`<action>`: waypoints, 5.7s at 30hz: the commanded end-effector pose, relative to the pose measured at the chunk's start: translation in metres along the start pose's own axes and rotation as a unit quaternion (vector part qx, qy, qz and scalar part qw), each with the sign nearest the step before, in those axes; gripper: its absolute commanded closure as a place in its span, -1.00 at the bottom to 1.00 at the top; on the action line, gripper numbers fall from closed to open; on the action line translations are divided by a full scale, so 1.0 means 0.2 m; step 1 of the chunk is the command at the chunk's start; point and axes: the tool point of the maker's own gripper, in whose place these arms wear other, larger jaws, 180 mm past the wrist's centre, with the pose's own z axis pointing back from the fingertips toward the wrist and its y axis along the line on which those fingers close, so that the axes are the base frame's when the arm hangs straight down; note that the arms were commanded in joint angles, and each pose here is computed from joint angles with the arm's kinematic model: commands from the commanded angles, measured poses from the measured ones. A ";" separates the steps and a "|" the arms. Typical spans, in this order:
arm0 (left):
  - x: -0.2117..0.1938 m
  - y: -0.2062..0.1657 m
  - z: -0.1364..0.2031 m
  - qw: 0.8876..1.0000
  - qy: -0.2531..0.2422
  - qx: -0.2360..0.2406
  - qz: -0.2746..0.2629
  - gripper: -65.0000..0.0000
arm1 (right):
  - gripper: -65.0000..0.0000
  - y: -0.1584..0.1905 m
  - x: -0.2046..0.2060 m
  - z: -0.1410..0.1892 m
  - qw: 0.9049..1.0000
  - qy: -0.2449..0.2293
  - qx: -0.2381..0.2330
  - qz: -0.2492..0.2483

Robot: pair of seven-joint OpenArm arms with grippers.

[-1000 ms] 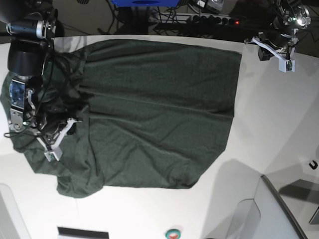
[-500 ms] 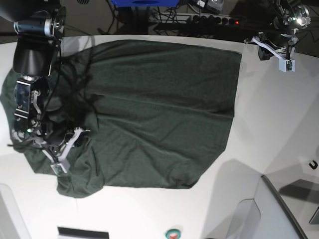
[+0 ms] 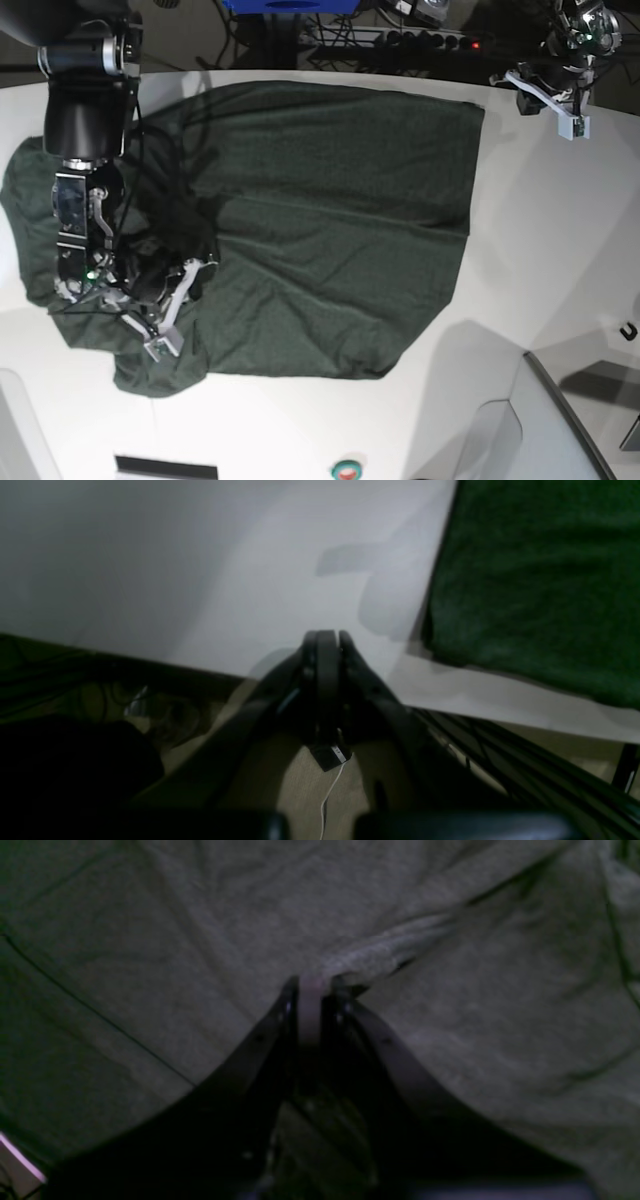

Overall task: Layout the t-shirt on the table in an organized manner, then fold the t-shirt properly
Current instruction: 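Sweep the right gripper across the shirt's sleeve area to smooth it, then grasp the shirt's shoulder corners again with both grippers, then pull the shirt edge taut with the left gripper away from the right gripper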

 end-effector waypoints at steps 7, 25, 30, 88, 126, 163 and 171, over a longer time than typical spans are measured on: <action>0.05 0.02 0.02 1.000 -0.018 0.002 -0.006 1.00 | 0.15 -0.19 0.00 0.18 0.998 -0.034 -0.054 0.013; 0.04 0.11 0.10 0.999 -0.042 0.003 0.017 0.62 | -0.52 -1.01 -1.00 0.77 0.875 -0.142 -0.162 -0.433; -0.08 0.21 0.08 0.997 -0.026 0.018 0.067 0.17 | -0.41 -0.98 -1.08 0.71 0.865 -0.131 -0.140 -0.463; -0.07 -0.15 -0.11 0.986 -0.034 -0.107 0.121 0.03 | 1.00 -0.88 -1.14 0.63 0.865 -0.111 -0.124 -0.473; -0.05 -0.20 0.03 0.992 -0.001 -0.116 0.055 1.00 | 1.00 -0.89 -1.17 0.82 0.892 -0.050 -0.153 -0.422; 0.22 -0.30 -0.02 0.991 0.001 -0.131 0.005 1.00 | 1.00 -0.99 -1.02 0.81 0.781 -0.001 -0.202 -0.591; 0.21 -0.29 -0.07 0.990 0.009 -0.137 0.017 1.00 | 1.00 -1.01 -1.04 0.77 0.774 -0.002 -0.203 -0.600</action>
